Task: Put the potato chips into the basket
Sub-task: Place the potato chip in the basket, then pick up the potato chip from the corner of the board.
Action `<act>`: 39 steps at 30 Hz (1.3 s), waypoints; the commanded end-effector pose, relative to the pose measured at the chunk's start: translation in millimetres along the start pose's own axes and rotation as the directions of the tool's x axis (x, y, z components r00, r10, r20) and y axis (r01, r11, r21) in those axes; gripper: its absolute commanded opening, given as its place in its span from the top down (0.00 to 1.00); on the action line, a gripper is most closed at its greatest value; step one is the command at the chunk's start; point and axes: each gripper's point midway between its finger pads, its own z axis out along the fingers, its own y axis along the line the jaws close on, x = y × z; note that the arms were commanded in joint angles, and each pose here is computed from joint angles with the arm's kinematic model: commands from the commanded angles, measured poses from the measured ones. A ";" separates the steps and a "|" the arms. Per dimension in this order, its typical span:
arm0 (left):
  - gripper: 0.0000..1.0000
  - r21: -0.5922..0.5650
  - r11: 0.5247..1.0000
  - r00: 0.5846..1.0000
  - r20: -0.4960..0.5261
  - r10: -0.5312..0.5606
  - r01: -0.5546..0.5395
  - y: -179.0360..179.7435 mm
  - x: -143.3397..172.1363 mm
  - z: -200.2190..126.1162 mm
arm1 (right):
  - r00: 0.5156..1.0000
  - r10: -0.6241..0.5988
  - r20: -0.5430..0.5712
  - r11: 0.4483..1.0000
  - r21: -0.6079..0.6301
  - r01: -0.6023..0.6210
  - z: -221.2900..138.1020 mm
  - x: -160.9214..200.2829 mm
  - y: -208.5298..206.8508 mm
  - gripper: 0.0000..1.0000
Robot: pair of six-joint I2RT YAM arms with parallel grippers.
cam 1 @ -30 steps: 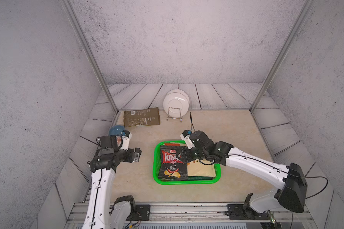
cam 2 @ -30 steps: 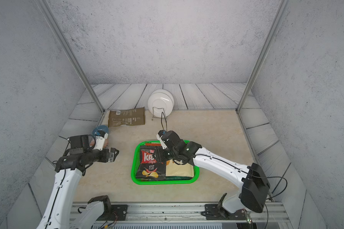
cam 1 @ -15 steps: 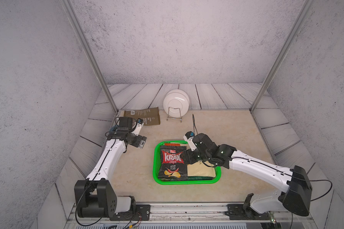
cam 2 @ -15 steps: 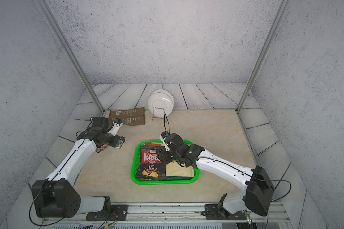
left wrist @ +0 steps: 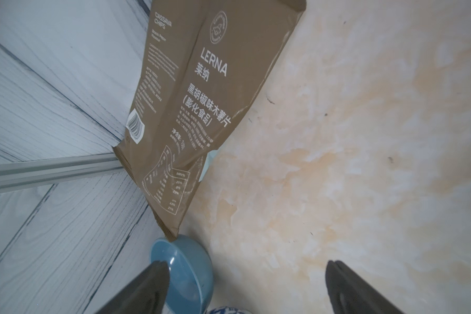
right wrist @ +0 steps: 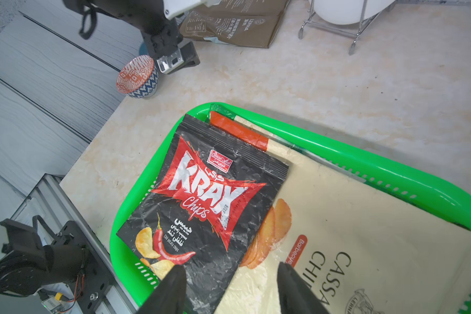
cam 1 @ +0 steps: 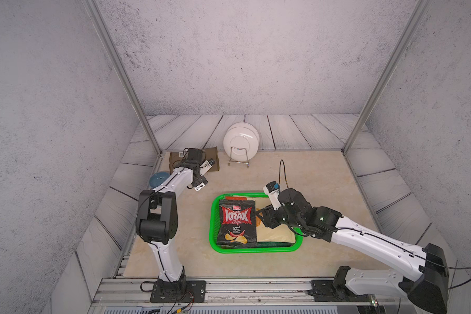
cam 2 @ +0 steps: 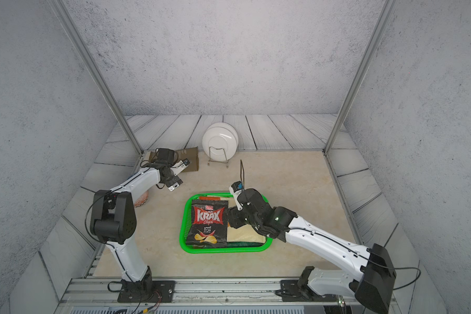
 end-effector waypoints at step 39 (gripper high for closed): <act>0.44 -0.073 0.963 0.955 -0.170 0.245 -0.260 12.7 -31.3 133.1 | 0.998 -0.011 0.059 0.999 0.044 0.009 -10.6 -1.1 -12.8 0.41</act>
